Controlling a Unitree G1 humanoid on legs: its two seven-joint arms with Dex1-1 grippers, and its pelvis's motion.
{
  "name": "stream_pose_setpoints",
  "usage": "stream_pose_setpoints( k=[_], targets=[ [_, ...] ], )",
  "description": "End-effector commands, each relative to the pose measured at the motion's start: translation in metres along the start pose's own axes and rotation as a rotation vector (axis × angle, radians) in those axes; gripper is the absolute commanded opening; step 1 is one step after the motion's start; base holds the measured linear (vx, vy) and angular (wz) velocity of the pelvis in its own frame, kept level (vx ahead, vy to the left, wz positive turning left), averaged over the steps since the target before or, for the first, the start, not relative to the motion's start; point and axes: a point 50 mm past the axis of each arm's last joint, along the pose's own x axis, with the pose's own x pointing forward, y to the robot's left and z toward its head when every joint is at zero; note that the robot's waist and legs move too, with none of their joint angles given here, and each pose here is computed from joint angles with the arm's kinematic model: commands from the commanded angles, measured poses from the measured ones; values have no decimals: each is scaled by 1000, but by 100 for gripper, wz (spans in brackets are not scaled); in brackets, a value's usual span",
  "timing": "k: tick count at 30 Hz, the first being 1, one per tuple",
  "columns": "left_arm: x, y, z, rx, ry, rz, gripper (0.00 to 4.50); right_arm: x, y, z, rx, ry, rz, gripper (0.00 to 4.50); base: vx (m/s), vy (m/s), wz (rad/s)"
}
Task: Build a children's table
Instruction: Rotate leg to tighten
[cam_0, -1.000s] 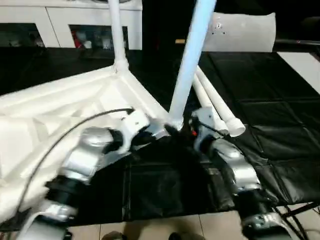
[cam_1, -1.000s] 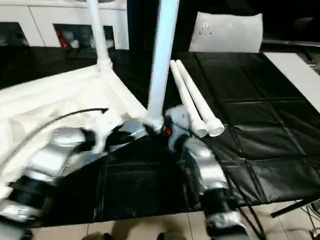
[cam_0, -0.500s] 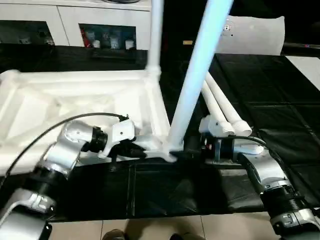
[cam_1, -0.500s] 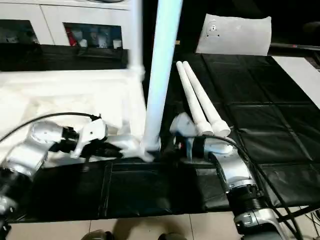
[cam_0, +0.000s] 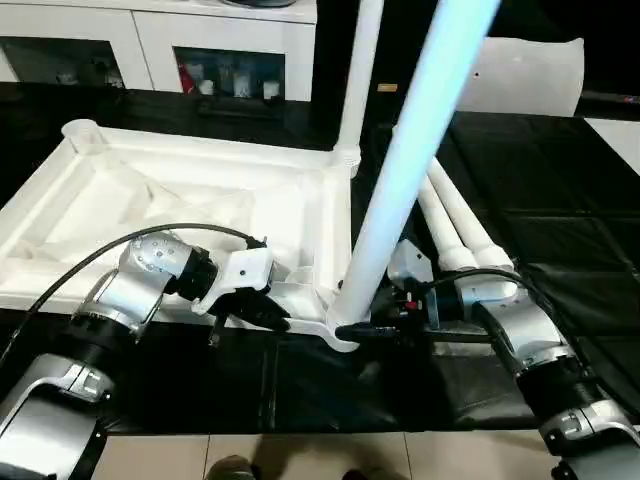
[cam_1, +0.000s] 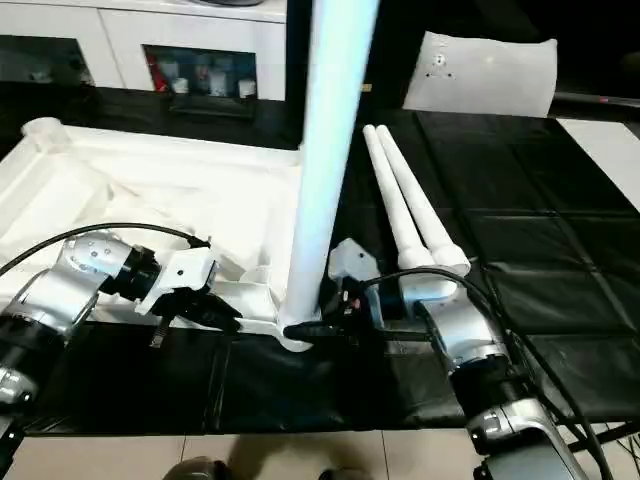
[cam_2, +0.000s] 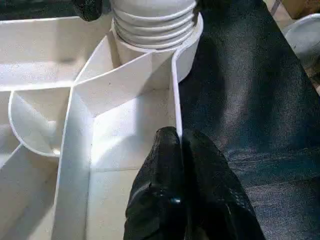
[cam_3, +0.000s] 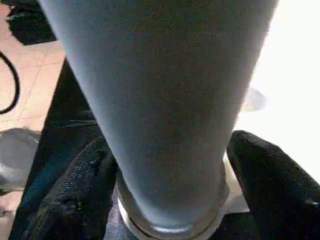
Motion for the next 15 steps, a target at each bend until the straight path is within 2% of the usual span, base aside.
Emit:
stream_pose_setpoints(
  k=[1, 9, 11, 12, 15],
  targets=[
    [12, -7, -3, 21, 62, -124, 0, -2, 0, 0, 3, 1, 14, 330, 0, 0, 0],
    [8, -8, -8, -24, 46, -98, 0, 6, 8, -2, 54, -33, 53, 276, 0, 0, 0],
    [8, -8, -9, -53, 32, -46, 0, 9, 9, -3, 80, -58, 28, 269, 0, 0, 0],
    [9, -8, -9, -109, 9, 55, 0, 16, 10, -4, 132, -105, -44, 264, 0, 0, 0],
    [14, -9, -5, -169, -48, 143, 0, 24, 9, -5, 179, -134, -135, 262, 0, 0, 0]
  ],
)
